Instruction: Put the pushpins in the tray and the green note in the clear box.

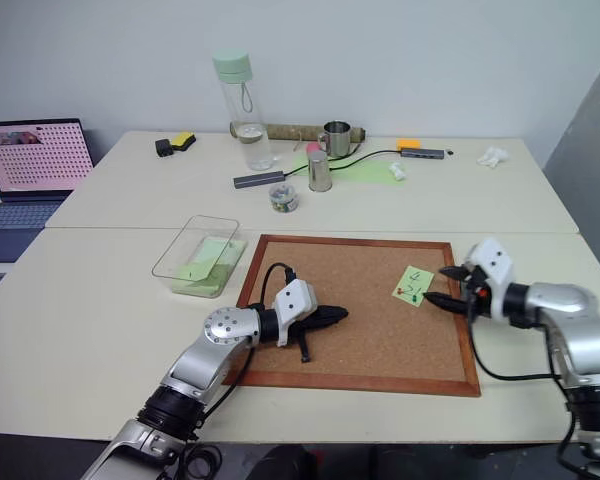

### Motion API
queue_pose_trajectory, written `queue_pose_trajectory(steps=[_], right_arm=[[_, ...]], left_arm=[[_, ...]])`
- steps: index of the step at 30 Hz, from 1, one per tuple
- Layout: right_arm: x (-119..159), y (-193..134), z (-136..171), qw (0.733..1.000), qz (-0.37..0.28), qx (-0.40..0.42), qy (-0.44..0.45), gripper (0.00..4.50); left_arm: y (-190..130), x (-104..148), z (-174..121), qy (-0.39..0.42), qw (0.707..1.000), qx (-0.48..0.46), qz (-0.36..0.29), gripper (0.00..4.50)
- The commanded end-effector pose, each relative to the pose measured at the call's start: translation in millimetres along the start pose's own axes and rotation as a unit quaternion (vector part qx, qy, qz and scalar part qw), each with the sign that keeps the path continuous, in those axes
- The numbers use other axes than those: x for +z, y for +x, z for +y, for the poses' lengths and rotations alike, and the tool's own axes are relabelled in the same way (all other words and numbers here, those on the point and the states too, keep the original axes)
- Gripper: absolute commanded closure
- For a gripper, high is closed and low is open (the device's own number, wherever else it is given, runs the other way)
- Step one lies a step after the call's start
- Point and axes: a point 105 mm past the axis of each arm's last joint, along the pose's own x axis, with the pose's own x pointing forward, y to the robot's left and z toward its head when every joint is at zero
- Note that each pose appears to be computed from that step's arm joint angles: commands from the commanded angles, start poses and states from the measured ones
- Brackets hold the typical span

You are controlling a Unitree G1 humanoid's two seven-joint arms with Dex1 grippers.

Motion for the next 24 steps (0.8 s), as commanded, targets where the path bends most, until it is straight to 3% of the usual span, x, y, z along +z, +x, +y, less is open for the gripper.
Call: queue_pose_trajectory(steps=[1, 6, 22, 24], right_arm=[[7.2, 11.4, -0.4, 1.000, -0.016, -0.006, -0.017, 1.27], [-0.9, 17.5, -5.5, 1.000, -0.019, -0.011, 0.005, 1.27], [-7.8, 17.1, 1.8, 0.998, -0.038, 0.008, 0.044, 4.47], [-4.4, 15.8, 1.6, 0.997, -0.051, 0.007, 0.058, 4.49]], left_arm=[[1.0, -18.1, -8.1, -0.012, 0.999, -0.015, 0.034, 4.50], [-0.3, -18.0, -8.2, -0.011, 0.999, -0.015, 0.036, 4.50], [-2.1, -19.1, -8.3, -0.015, 0.999, -0.011, 0.037, 4.50], [-2.2, -19.4, -8.4, -0.015, 0.999, -0.011, 0.038, 4.50]])
